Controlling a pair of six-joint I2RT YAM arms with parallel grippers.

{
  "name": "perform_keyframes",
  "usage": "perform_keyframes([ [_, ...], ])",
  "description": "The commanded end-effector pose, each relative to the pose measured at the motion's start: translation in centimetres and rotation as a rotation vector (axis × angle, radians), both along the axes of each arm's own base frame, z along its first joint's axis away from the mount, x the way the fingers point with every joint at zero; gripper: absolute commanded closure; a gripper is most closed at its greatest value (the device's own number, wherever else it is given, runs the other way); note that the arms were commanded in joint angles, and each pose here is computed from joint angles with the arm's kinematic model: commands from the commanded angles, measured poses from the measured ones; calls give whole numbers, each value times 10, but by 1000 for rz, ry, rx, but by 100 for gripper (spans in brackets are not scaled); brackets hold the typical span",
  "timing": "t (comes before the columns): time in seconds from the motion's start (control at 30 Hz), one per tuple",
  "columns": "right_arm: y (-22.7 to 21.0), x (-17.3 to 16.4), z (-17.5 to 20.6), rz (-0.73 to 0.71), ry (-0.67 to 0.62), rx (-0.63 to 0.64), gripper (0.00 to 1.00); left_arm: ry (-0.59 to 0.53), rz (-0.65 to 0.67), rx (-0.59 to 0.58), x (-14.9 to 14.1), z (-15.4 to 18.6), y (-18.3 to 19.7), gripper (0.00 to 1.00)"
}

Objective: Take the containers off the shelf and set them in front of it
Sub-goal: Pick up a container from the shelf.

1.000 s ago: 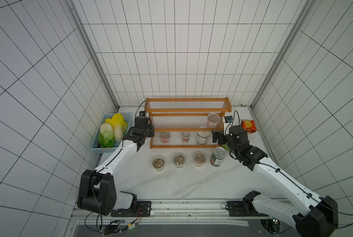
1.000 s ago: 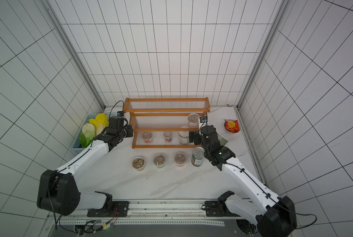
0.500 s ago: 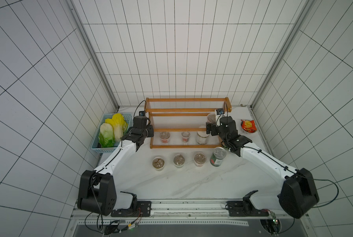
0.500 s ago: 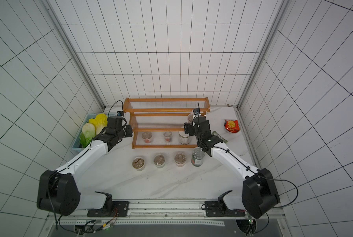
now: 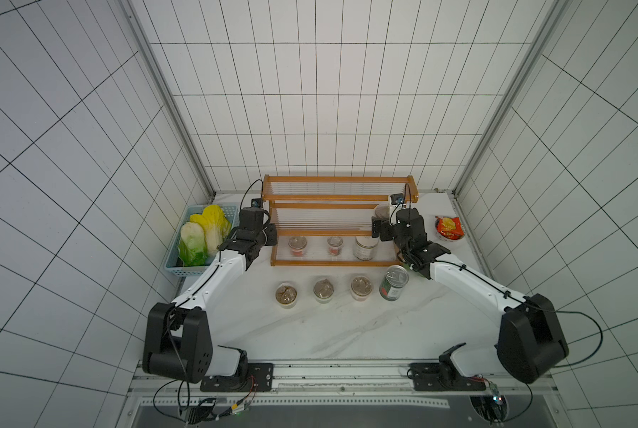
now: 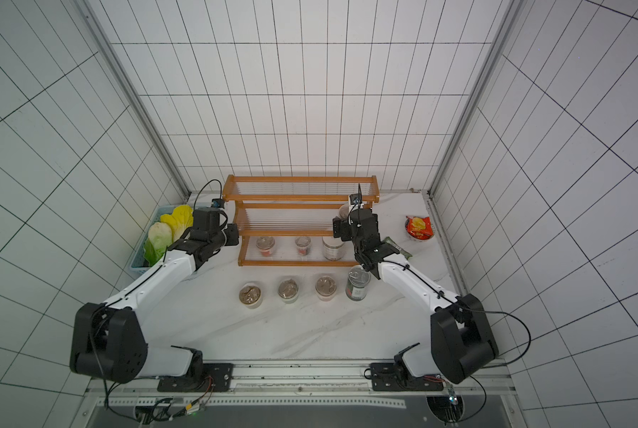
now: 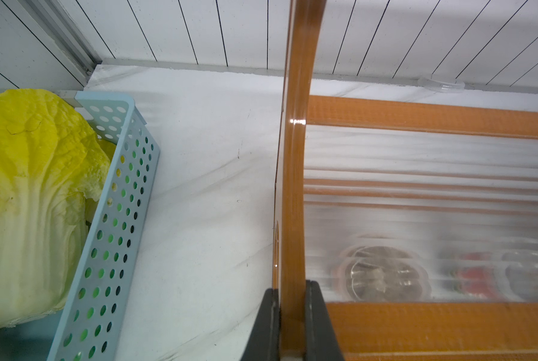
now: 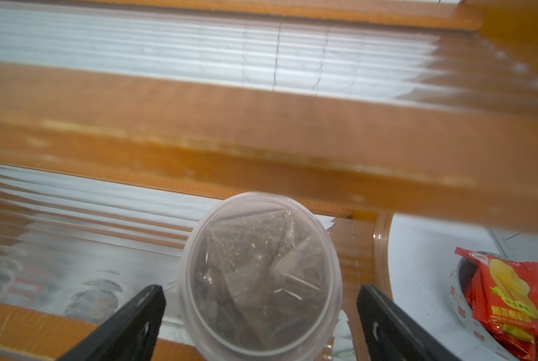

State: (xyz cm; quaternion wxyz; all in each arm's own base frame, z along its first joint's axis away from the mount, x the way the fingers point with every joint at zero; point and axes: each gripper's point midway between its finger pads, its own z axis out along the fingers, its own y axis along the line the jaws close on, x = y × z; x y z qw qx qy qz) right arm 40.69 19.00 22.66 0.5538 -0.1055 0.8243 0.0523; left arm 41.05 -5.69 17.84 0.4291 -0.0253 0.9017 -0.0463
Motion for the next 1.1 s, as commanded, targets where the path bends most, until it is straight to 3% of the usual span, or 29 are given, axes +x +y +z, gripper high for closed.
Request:
perform_keyframes([
  [0.0, -3, 10, -1, -11, -9, 12, 1, 22, 20, -31, 3, -6, 2, 92],
  [0.37, 8, 25, -1, 22, -62, 14, 1, 9, 10, -34, 1, 1, 1, 73],
  [0.8, 14, 31, 2, 45, -75, 14, 12, -8, 7, -30, -1, 11, 3, 63],
  [1.07, 18, 23, 12, 87, -91, 19, 13, -21, 12, -27, -3, 19, 7, 58],
])
